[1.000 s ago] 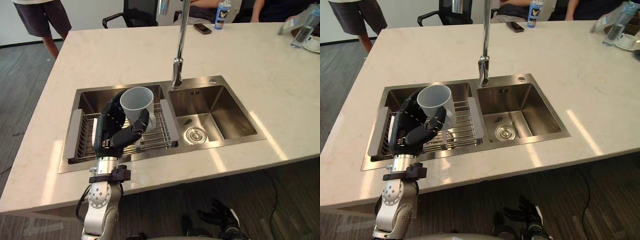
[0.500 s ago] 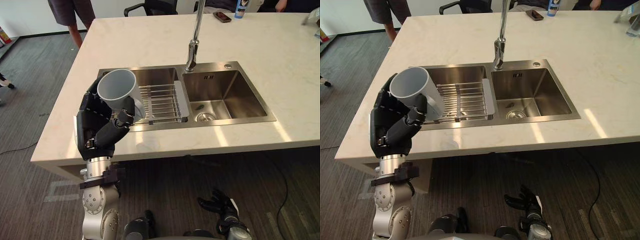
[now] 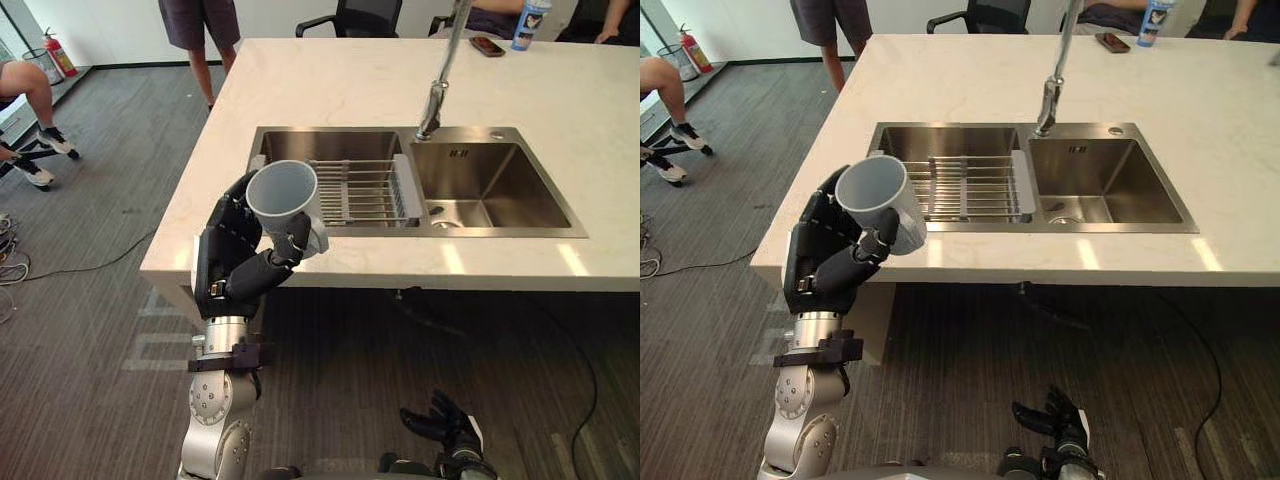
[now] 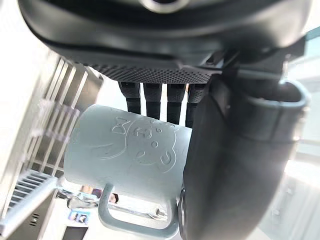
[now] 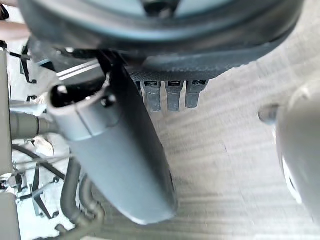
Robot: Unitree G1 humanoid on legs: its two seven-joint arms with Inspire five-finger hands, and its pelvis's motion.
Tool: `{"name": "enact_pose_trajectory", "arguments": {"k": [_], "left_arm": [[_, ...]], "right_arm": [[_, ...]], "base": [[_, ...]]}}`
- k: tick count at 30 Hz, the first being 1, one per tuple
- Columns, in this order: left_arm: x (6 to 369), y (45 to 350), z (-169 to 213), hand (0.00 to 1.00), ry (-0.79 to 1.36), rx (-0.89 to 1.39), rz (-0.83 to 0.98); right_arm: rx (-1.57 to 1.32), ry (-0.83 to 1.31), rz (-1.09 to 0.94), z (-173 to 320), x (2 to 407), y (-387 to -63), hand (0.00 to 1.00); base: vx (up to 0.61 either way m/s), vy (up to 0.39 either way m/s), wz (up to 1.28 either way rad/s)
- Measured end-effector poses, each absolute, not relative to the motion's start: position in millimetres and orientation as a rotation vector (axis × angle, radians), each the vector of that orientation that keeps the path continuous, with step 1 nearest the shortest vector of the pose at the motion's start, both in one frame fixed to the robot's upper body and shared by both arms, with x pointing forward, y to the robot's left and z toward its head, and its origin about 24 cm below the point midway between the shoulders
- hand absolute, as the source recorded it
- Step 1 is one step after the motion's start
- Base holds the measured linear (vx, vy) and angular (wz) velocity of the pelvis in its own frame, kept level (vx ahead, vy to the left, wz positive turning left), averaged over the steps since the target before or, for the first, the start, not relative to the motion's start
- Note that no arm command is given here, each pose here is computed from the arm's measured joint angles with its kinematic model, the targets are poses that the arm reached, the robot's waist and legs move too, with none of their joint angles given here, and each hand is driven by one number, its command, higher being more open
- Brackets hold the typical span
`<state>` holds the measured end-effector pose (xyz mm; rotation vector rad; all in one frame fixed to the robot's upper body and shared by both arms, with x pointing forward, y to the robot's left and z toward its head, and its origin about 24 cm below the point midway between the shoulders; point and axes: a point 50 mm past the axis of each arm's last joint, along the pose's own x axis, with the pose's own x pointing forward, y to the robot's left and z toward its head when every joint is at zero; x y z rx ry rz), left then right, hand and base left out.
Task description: Walk over to the sink, pick up the cup, carry it to the dishwasher, place the cup inside the dishwasher, then close the dishwasher door
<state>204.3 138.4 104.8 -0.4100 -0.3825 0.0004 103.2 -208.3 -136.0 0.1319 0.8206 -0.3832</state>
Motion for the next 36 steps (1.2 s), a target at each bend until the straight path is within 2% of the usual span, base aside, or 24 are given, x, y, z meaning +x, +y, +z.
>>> {"name": "enact_pose_trajectory", "arguments": {"k": [8,12,17,24,27,32,36], "left_arm": [[203.2,135.8,103.8,0.3,-0.373,-0.374,-0.033],[199.3,145.0,99.7,0.3,-0.36,-0.337,0.006],[185.2,149.2,103.1,0.3,-0.372,-0.371,0.065],[182.2,151.5,113.9,0.3,-0.434,-0.389,0.081],[181.3,158.3,115.9,0.3,-0.457,-0.38,0.106],[182.1,155.8,112.5,0.3,-0.434,-0.383,0.099],[182.6,156.0,113.2,0.3,-0.434,-0.366,0.081]], "right_arm": [[0.115,0.825,-0.399,-135.7,101.0,-213.8,0.9],[0.117,0.841,-0.406,-137.5,94.3,-212.3,0.9],[0.11,0.73,-0.384,-122.2,116.4,-209.1,0.9],[0.08,0.633,-0.438,-108.5,138.5,-222.1,0.9],[0.096,0.615,-0.437,-107.0,151.7,-218.1,0.9],[0.111,0.706,-0.409,-119.6,142.7,-205.9,0.9],[0.126,0.651,-0.374,-111.3,149.9,-195.4,0.9]], "base": [[-0.05,0.016,0.31],[-0.09,-0.106,0.69],[-0.03,-0.1,0.86],[0.0,0.081,1.15],[0.04,0.256,1.0],[0.22,0.226,1.13],[0.34,0.063,1.18]]}}
